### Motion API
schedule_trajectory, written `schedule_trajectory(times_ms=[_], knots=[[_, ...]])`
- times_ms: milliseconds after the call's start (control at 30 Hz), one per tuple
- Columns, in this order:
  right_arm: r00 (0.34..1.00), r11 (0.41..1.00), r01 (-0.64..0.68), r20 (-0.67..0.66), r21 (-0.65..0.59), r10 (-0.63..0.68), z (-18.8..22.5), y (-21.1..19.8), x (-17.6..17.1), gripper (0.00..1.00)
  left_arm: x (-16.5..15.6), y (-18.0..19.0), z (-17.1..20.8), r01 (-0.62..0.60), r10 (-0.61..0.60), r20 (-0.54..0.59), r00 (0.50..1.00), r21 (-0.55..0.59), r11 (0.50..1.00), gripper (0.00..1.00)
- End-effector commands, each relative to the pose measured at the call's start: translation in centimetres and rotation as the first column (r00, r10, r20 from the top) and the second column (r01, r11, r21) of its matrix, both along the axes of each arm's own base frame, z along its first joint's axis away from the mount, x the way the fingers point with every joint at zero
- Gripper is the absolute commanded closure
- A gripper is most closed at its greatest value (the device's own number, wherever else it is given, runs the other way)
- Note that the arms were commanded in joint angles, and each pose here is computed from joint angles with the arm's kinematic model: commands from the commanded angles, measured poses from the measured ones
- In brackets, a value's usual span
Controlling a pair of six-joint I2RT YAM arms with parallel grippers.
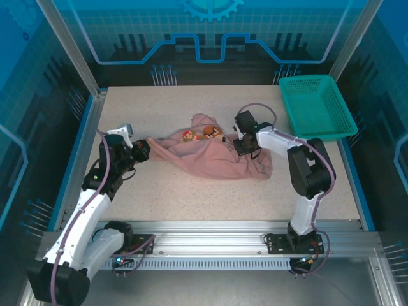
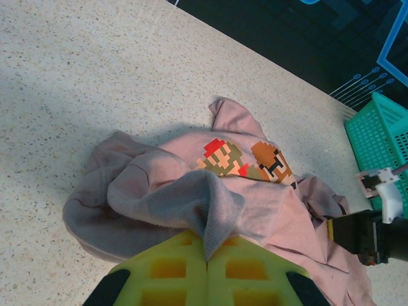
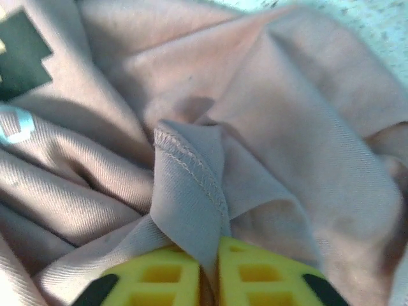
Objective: Fold the inside-out t-shirt
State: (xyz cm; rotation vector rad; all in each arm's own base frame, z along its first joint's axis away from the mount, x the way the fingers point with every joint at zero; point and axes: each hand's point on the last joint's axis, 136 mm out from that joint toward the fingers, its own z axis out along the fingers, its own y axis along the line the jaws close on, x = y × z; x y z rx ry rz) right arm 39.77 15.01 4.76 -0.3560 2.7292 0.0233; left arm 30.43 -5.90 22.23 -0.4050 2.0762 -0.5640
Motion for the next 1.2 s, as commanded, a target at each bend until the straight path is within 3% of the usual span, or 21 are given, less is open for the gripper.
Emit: schedule_trajectory(times_ms=[0, 200, 367, 533, 633, 800, 967, 1033, 1167], knots=[[0.998, 0.993, 0.001, 0.065, 0.12, -0.009, 5.2, -0.5, 0.4, 0.93, 0.3, 1.2, 0.8, -0.06, 0.06, 0.027, 0.998, 0.016, 0.998, 1.0], [0.978, 0.899, -0.01, 0.193, 0.437, -0.083, 15.9, -3.1, -0.7, 0.98, 0.8, 3.3, 4.7, -0.166, 0.165, 0.099, 0.981, 0.0, 0.986, 1.0], [0.944, 0.855, -0.026, 0.295, 0.518, -0.149, 22.2, -5.4, -1.7, 0.97, 0.4, 5.4, 8.8, -0.235, 0.236, 0.174, 0.956, -0.025, 0.972, 1.0], [0.922, 0.829, -0.043, 0.343, 0.558, -0.183, 25.7, -5.9, -2.1, 0.97, -0.2, 5.8, 11.5, -0.239, 0.236, 0.211, 0.948, -0.015, 0.971, 1.0], [0.93, 0.814, -0.034, 0.317, 0.581, -0.187, 25.0, -5.0, -1.5, 0.97, -0.5, 5.7, 12.0, -0.231, 0.227, 0.219, 0.949, -0.009, 0.973, 1.0], [0.971, 0.815, 0.037, 0.171, 0.578, -0.165, 18.0, -1.7, 3.8, 0.83, 0.1, 5.4, 9.3, -0.225, 0.228, 0.17, 0.959, -0.033, 0.974, 1.0], [0.987, 0.887, 0.125, 0.034, 0.444, -0.156, 10.3, -1.8, 9.9, 0.7, 1.0, 4.8, 6.4, -0.204, 0.209, 0.113, 0.971, -0.055, 0.977, 1.0], [0.99, 0.907, 0.108, 0.04, 0.408, -0.136, 9.8, -2.2, 9.2, 0.64, 1.3, 4.4, 5.7, -0.186, 0.191, 0.096, 0.977, -0.063, 0.981, 1.0], [0.993, 0.943, 0.09, 0.038, 0.321, -0.108, 8.1, -3.0, 4.3, 0.51, 1.5, 4.2, 5.2, -0.172, 0.177, 0.089, 0.98, -0.057, 0.983, 1.0]])
